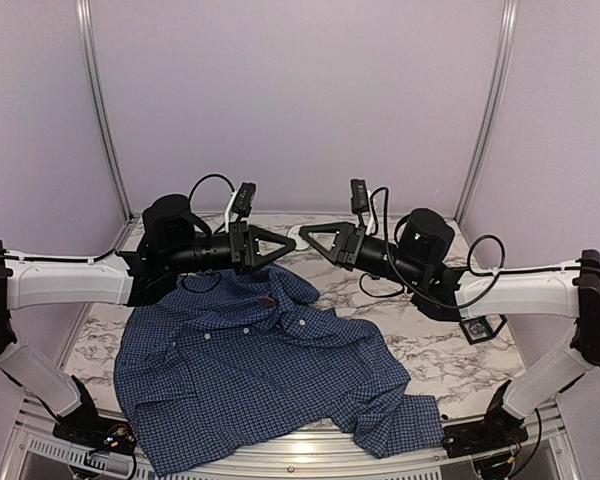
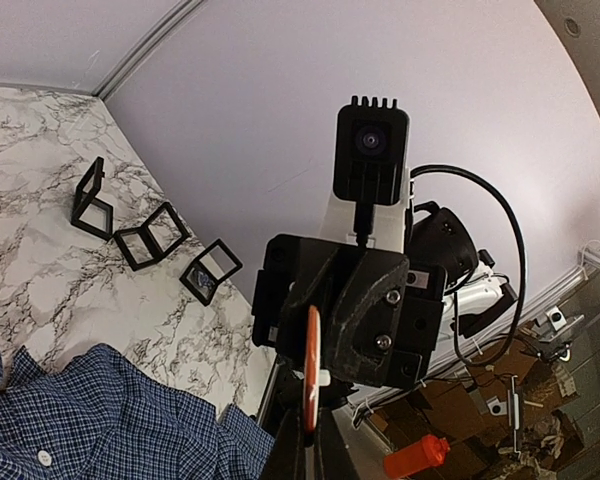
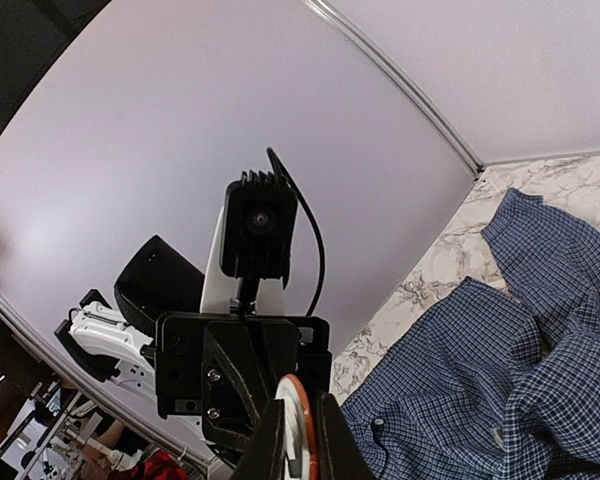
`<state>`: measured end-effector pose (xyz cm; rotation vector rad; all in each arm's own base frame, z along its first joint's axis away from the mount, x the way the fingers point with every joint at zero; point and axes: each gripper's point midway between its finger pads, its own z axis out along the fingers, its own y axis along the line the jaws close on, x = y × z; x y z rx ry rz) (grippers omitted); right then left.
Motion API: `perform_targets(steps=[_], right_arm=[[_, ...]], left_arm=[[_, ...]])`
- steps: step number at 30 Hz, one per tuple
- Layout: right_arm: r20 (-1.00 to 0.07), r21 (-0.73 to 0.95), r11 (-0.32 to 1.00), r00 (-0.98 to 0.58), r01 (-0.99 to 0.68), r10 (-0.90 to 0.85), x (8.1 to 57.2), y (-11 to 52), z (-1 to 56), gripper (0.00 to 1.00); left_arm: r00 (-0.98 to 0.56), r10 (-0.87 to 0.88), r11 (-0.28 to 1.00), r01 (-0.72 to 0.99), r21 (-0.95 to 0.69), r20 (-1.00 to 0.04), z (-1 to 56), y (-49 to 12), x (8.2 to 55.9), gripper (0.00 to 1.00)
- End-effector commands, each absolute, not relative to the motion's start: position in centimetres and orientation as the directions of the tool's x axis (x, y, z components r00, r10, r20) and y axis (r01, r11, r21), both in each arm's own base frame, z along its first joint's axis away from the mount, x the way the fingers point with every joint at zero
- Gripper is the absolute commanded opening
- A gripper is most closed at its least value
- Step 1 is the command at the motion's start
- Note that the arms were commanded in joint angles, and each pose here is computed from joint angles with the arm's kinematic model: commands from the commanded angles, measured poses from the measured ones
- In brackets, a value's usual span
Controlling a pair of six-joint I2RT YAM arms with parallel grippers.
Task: Remove the brooch from the garment
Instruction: Close the brooch securely, then turn over the brooch at the center of the board.
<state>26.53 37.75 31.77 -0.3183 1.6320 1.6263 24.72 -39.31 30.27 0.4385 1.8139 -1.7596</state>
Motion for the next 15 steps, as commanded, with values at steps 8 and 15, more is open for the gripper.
perform_targets(steps=[8, 15], right_arm=[[-0.693, 0.693, 0.191, -0.569, -0.695, 0.444, 28.1, 36.1, 34.6, 0.19], [-0.726, 0.672, 0.264, -0.546, -0.692, 0.419, 28.5, 35.8, 34.6, 0.38]], left_arm=[[-0.781, -0.111, 0.074, 0.61, -0.789, -0.614, 29.4, -39.6, 24.3, 0.0], [-0.692, -0.068, 0.184, 0.699, -0.691, -0.718, 29.4, -39.2, 25.4, 0.0]])
